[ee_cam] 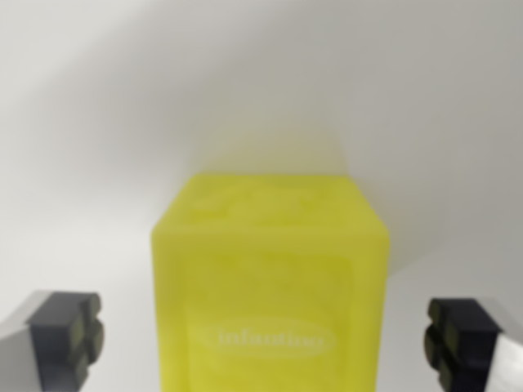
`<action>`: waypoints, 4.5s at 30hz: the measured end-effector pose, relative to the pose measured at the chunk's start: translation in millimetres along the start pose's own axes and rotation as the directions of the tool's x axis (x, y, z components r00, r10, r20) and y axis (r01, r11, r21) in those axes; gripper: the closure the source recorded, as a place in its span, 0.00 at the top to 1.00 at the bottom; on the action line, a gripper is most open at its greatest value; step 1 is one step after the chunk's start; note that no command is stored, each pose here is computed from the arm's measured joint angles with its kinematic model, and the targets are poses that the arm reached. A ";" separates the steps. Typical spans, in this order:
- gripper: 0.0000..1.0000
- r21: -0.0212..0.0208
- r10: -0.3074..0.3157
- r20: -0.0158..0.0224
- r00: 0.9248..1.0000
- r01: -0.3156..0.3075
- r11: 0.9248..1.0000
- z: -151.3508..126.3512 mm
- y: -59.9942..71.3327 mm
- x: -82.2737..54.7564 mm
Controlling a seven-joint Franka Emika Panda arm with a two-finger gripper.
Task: Pick yellow cube
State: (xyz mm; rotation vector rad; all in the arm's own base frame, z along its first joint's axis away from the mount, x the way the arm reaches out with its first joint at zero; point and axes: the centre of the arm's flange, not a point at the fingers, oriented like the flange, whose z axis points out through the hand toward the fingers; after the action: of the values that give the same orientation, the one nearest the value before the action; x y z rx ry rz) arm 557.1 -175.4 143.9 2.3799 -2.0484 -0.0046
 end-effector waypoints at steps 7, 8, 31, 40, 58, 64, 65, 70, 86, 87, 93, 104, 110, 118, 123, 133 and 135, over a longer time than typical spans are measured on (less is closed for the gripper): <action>1.00 0.001 0.002 0.000 1.000 -0.002 1.000 11.7 0.1 0.0; 1.00 0.001 0.002 0.000 1.000 -0.002 1.000 13.3 0.0 0.0; 0.00 0.002 0.005 -0.001 1.000 -0.005 1.000 18.5 0.1 0.2; 0.00 0.002 0.006 -0.001 1.000 -0.006 1.000 3.7 0.3 0.3; 0.00 0.002 0.006 -0.001 1.000 -0.006 1.000 -26.6 0.3 0.3; 0.00 0.002 0.006 -0.001 1.000 -0.006 1.000 -36.7 0.3 0.3; 0.00 0.002 0.006 -0.001 1.000 -0.006 1.000 -38.4 0.3 0.3; 0.00 0.002 0.006 -0.001 1.000 -0.006 1.000 -46.6 0.4 0.3; 0.00 0.002 0.006 -0.001 1.000 -0.006 1.000 -73.4 0.4 0.2; 0.00 0.002 0.006 -0.001 1.000 -0.006 1.000 -75.0 0.4 0.2; 0.00 0.002 0.006 -0.001 1.000 -0.006 1.000 -85.0 0.5 0.2; 0.00 0.002 0.006 -0.001 1.000 -0.006 1.000 -103.2 0.6 0.2; 0.00 0.002 0.006 -0.001 1.000 -0.006 1.000 -113.3 0.7 0.1; 0.00 0.001 0.006 -0.001 1.000 -0.006 1.000 -126.6 0.7 0.1; 0.00 0.001 0.006 -0.001 1.000 -0.006 1.000 -134.8 0.8 0.1; 0.00 0.001 0.006 -0.001 1.000 -0.006 1.000 -151.5 0.9 0.1; 0.00 0.001 0.006 -0.001 1.000 -0.006 1.000 -154.9 0.8 0.1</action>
State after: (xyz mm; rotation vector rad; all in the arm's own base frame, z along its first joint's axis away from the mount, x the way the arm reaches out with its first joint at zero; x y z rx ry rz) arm 556.8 -175.8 298.8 2.3738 -2.0561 -0.0023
